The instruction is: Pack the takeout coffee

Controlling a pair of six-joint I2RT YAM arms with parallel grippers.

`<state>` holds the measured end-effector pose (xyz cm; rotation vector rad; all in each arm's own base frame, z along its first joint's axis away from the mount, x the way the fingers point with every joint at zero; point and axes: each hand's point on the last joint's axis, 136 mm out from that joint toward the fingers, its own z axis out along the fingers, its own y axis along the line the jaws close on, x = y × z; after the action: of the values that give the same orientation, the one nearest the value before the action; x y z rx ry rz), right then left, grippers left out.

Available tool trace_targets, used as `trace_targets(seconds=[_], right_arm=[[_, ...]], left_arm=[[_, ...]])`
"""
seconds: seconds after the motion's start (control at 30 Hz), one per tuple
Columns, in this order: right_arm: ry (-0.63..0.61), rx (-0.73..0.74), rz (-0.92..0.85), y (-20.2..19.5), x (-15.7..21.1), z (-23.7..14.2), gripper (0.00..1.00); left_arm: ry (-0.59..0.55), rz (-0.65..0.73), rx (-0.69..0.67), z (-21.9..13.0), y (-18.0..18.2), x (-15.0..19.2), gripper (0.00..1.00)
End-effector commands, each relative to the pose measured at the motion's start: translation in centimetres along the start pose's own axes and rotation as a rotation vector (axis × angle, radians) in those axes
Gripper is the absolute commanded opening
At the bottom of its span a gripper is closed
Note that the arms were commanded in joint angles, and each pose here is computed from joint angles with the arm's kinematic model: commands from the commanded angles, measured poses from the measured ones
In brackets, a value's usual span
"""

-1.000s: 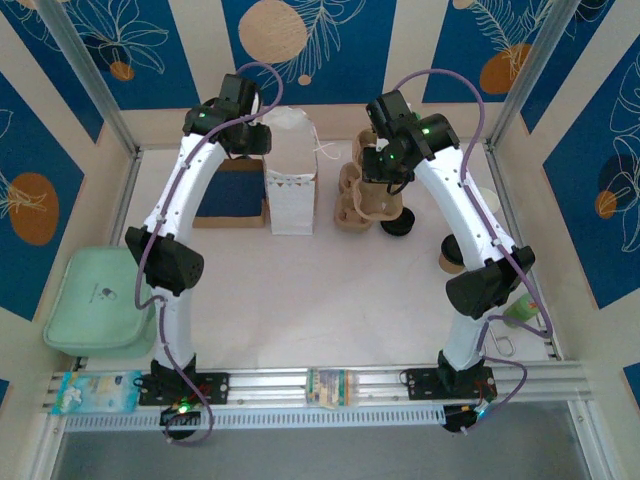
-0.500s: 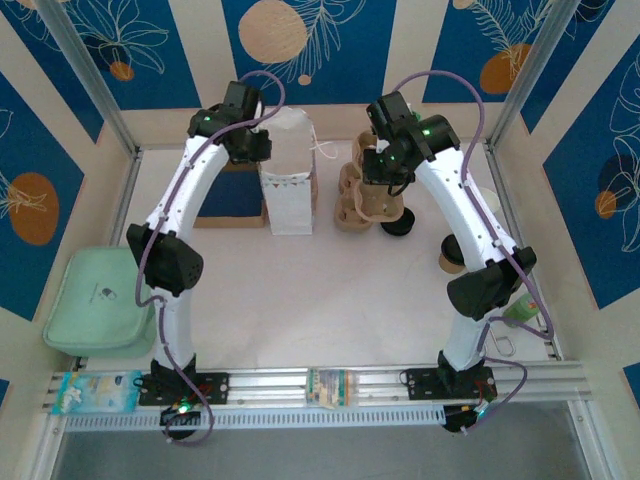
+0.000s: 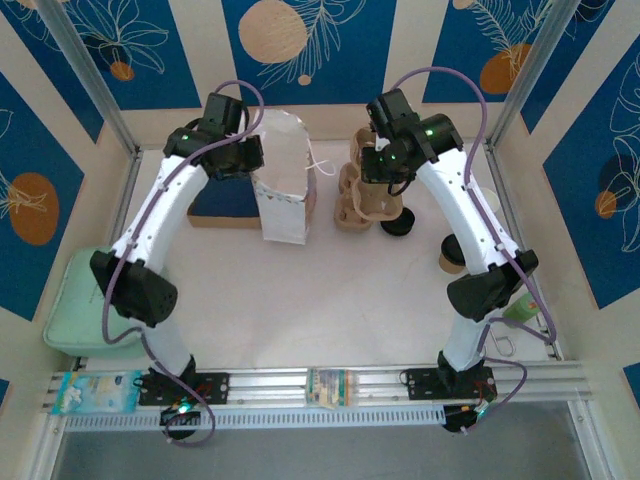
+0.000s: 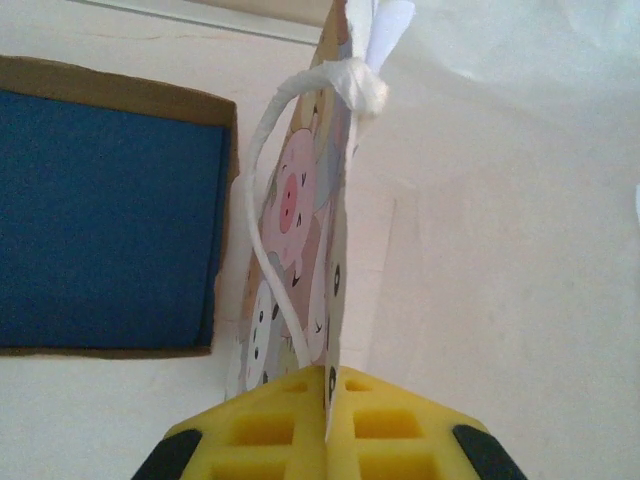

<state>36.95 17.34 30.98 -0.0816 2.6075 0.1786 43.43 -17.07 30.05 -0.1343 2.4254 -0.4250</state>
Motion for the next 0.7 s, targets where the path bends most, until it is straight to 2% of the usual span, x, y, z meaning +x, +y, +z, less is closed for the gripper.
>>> trace_targets(seconds=[0.0,0.37,0.67], right_arm=[[-0.034,-0.044,-0.018,0.3,0.2,-2.7,0.29],[-0.056,-0.063,-0.027,-0.1,0.7,-5.2,0.29],[-0.070,-0.072,-0.035,-0.5,1.2,-7.0,0.29]], left_arm=[[-0.062,-0.078,0.082,-2.7,-1.6,-0.2,0.00],[-0.095,-0.144,0.067,-6.0,-3.2,4.4,0.00],[-0.051,-0.220,0.023,-7.9,-3.6,8.9,0.00]])
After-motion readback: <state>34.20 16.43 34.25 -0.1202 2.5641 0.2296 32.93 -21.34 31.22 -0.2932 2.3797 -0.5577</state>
